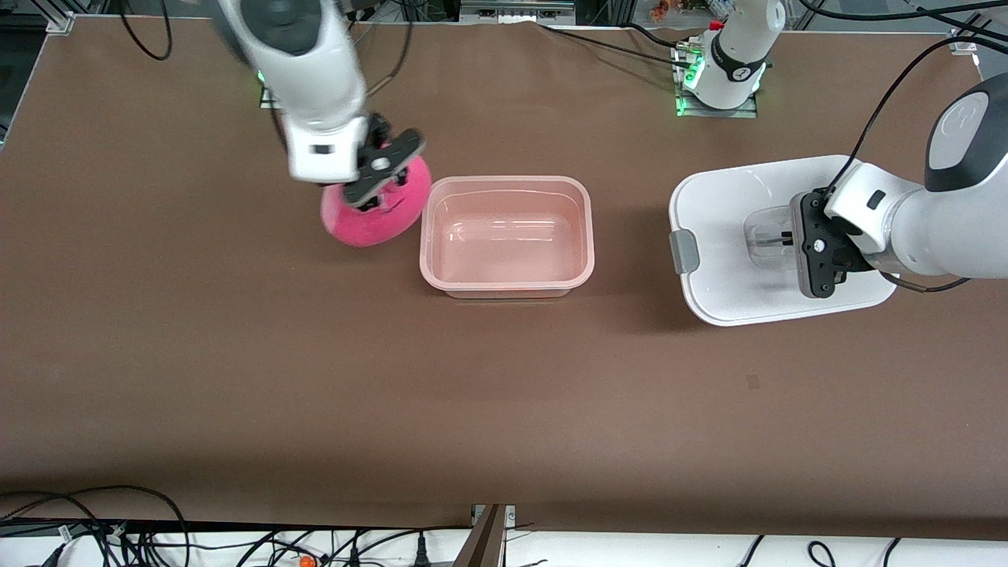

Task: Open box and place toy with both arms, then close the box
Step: 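Carry the pink toy into the box with the right gripper, then release the toy and raise the right gripper while the left gripper brings the lid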

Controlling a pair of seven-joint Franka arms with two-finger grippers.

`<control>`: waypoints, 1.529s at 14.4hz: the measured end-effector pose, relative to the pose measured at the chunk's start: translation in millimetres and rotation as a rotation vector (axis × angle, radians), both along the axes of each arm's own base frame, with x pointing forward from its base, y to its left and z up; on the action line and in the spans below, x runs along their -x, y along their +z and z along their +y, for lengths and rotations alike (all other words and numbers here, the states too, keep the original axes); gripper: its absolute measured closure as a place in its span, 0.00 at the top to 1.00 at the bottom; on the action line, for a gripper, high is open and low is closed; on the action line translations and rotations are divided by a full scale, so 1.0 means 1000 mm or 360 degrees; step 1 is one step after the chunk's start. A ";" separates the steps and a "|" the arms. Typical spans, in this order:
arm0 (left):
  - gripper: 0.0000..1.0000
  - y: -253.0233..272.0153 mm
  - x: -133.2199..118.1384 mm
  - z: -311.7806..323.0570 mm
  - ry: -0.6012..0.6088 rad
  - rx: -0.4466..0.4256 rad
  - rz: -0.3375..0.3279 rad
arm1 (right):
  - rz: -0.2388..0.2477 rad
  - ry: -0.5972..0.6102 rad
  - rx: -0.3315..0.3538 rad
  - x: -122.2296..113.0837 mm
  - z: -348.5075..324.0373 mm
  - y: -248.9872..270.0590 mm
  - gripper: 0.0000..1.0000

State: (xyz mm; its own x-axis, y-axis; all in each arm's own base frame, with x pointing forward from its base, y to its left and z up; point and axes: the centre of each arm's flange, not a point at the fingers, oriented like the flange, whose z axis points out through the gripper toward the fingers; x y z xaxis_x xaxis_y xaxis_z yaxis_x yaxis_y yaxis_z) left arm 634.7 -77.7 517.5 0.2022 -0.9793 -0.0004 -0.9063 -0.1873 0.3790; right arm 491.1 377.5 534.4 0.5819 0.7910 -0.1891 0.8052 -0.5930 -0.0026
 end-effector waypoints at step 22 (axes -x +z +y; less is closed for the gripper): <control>0.07 -0.001 0.002 -0.001 -0.0008 -0.0004 0.0024 | -0.0091 0.0647 0.0234 0.030 0.183 -0.218 0.03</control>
State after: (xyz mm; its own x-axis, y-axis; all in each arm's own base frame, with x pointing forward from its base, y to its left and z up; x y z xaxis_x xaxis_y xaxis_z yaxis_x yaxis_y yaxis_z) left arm 632.4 -78.2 517.0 0.1970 -0.9804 -0.0062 -0.9013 -0.1836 0.3923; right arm 460.9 560.1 316.4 0.2415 0.9249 -0.2935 0.9697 -0.2185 0.1095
